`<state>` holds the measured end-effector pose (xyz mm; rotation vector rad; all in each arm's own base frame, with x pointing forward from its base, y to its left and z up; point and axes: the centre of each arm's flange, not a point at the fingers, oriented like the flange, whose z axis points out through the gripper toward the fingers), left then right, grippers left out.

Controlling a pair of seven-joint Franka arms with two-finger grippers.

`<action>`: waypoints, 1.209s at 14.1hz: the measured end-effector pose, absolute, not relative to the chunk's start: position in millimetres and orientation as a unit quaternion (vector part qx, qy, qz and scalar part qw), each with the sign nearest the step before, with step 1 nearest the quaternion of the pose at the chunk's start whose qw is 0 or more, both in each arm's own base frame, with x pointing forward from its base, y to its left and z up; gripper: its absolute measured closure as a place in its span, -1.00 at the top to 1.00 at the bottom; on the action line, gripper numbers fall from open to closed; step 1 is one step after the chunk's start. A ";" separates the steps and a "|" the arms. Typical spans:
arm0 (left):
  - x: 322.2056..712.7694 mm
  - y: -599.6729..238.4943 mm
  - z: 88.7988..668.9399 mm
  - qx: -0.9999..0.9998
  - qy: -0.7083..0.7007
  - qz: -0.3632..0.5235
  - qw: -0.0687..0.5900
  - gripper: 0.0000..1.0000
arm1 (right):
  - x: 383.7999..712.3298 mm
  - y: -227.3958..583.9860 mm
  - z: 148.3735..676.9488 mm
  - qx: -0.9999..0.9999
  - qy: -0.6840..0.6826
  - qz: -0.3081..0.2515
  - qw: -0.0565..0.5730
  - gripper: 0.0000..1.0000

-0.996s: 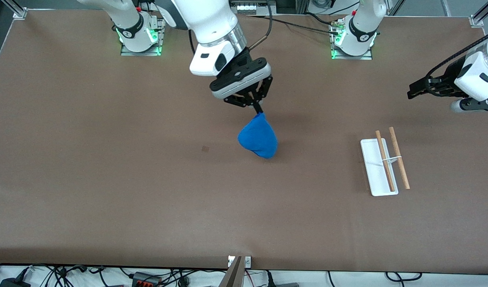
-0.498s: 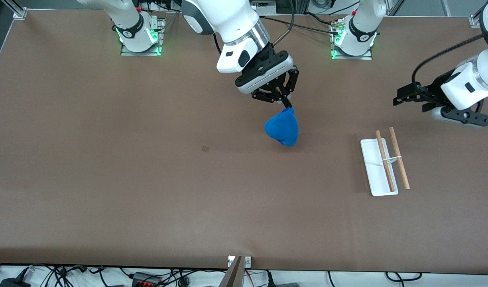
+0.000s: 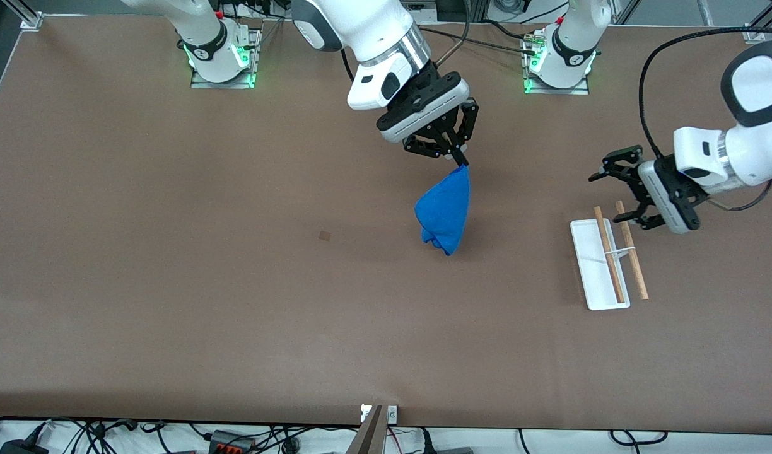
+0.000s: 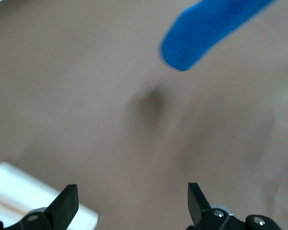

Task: Pass towel and hang on rack
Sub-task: 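Grasp the hanging towel with the left gripper below the right gripper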

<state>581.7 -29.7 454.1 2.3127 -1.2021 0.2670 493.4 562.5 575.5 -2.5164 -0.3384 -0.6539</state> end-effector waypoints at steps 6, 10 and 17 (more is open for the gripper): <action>591.6 -101.6 354.6 0.716 -0.565 0.219 0.348 1.00 | 493.1 562.8 575.6 -0.927 -0.125 -0.241 0.257 -0.96; 585.3 -122.2 299.8 0.682 -0.572 0.250 0.382 1.00 | 493.8 563.8 572.1 -0.928 -0.125 -0.241 0.257 -0.96; 572.5 -173.8 246.1 0.638 -0.564 0.317 0.417 1.00 | 495.1 565.5 567.0 -0.927 -0.125 -0.242 0.258 -0.96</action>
